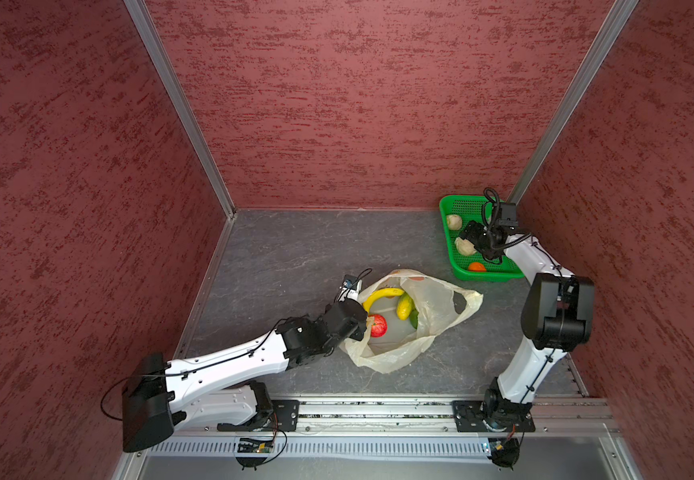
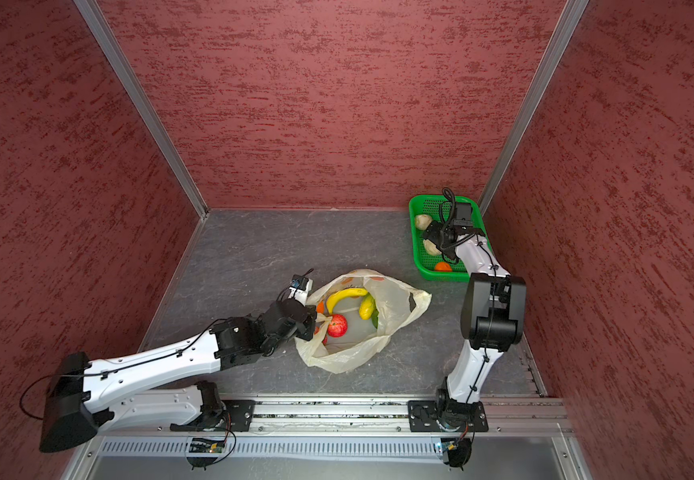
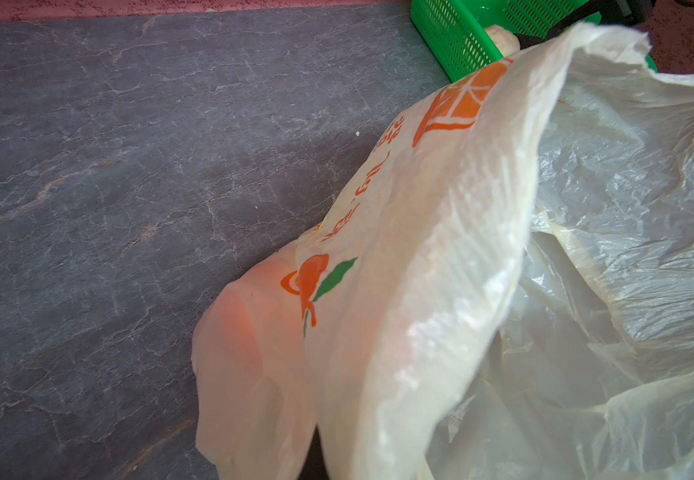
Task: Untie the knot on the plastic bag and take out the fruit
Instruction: 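Lower the pear into the green basket and open the right gripper, then move the right gripper back into the bag mouth above the red apples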
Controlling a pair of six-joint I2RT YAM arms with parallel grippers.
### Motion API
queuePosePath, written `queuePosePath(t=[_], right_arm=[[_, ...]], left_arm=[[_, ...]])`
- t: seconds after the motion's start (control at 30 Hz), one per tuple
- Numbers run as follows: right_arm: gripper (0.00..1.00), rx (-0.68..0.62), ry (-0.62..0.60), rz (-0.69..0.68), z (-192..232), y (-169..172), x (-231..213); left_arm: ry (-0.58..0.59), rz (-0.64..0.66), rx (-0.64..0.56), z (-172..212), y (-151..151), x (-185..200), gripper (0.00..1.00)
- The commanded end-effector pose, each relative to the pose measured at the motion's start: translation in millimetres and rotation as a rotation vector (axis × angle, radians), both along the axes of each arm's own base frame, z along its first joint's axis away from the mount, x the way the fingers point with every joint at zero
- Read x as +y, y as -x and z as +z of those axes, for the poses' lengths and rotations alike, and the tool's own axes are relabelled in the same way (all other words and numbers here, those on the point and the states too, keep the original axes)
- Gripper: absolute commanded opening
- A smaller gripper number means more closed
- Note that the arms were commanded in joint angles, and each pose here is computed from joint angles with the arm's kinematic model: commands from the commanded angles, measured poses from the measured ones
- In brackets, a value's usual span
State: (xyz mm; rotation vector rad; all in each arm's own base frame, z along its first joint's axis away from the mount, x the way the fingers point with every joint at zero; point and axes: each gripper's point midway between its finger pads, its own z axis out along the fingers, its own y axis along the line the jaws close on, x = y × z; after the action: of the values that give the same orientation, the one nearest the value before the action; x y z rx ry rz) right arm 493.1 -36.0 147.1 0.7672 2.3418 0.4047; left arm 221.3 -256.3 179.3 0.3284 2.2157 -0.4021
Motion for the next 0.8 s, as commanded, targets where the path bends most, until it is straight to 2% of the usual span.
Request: queuePosePath(t=[0.0, 0.2, 0.4, 0.63, 0.77], right_arm=[[0.87, -0.067, 0.02, 0.042, 40, 13, 8], [0.87, -0.165, 0.012, 0.193, 110, 55, 54], [0.88, -0.263, 0.019, 0.382, 169, 121, 113], [0.89, -0.269, -0.059, 0.604, 180, 198, 194], [0.89, -0.257, -0.08, 0.689, 177, 230, 225]], left_arm=[[-0.009, -0.006, -0.014, 3, 0, 0, 0.0], [-0.009, -0.002, -0.015, 3, 0, 2, 0.0], [-0.017, 0.01, -0.021, 5, -1, 4, 0.0], [-0.022, 0.016, -0.024, 6, -3, 4, 0.0], [-0.021, 0.011, -0.02, 4, -3, 2, 0.0]])
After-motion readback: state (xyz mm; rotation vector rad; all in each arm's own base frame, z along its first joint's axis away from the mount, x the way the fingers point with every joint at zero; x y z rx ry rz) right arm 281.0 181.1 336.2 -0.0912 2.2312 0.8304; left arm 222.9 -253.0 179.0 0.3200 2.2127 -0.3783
